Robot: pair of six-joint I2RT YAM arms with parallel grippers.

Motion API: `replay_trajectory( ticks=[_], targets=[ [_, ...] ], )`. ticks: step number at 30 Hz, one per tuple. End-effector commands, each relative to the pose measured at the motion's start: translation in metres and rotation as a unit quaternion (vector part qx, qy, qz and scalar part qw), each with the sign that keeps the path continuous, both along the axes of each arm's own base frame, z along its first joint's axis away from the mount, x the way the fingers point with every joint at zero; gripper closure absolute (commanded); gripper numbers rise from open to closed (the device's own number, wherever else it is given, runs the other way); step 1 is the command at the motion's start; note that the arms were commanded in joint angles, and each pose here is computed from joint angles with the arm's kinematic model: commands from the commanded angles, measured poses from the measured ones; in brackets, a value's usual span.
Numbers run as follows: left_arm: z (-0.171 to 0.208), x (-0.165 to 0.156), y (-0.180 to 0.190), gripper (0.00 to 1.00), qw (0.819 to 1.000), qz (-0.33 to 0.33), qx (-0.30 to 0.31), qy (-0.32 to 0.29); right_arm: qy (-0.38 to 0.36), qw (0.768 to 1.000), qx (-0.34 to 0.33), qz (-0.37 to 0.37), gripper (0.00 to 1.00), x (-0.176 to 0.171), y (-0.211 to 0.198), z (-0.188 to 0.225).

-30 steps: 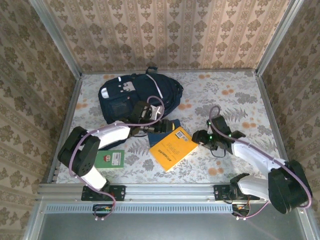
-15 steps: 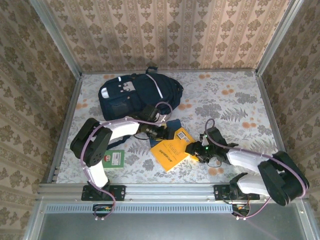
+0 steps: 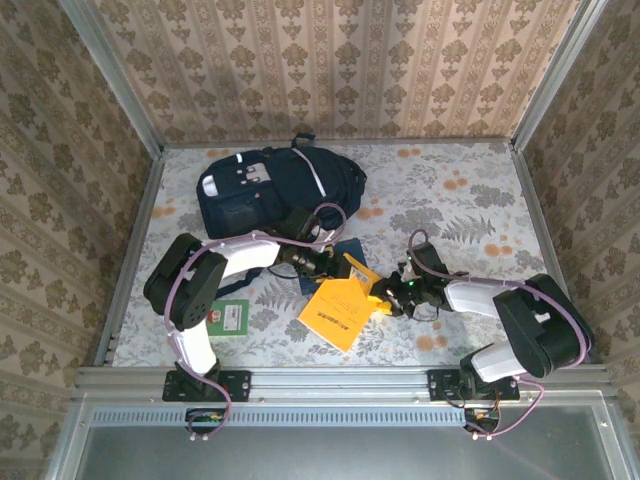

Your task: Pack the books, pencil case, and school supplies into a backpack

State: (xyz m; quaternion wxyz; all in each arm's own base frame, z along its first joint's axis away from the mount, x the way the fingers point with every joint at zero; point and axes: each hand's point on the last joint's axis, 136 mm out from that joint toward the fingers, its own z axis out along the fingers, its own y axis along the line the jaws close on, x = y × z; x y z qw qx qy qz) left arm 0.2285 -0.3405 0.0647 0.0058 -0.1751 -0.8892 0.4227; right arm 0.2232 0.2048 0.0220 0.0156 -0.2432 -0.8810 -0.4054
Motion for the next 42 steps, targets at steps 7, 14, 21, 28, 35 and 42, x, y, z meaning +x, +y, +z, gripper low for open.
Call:
replay_trajectory(
  ticks=[7,14,21,28,35,42],
  targets=[
    [0.044,-0.011,-0.016,0.79,0.995,-0.026,-0.090,0.020,-0.107,0.993,-0.035,-0.023,0.65,0.049,-0.003,0.008],
    [0.074,-0.003,-0.008,1.00,0.993,-0.017,-0.113,-0.022,-0.166,0.986,-0.029,-0.013,0.53,0.047,-0.008,0.041],
    [0.159,-0.008,0.001,1.00,0.977,-0.043,-0.178,-0.114,-0.325,0.945,-0.003,0.011,0.00,0.034,-0.013,0.115],
    [0.242,-0.024,0.008,1.00,0.941,-0.076,-0.286,-0.166,-0.459,0.886,0.056,0.029,0.01,0.017,-0.009,0.185],
    [0.287,-0.051,0.007,1.00,0.907,-0.110,-0.359,-0.190,-0.537,0.831,0.135,0.052,0.04,0.000,0.004,0.226],
    [0.300,-0.063,0.004,1.00,0.893,-0.121,-0.386,-0.197,-0.581,0.780,0.204,0.110,0.09,-0.034,0.032,0.261]
  ],
)
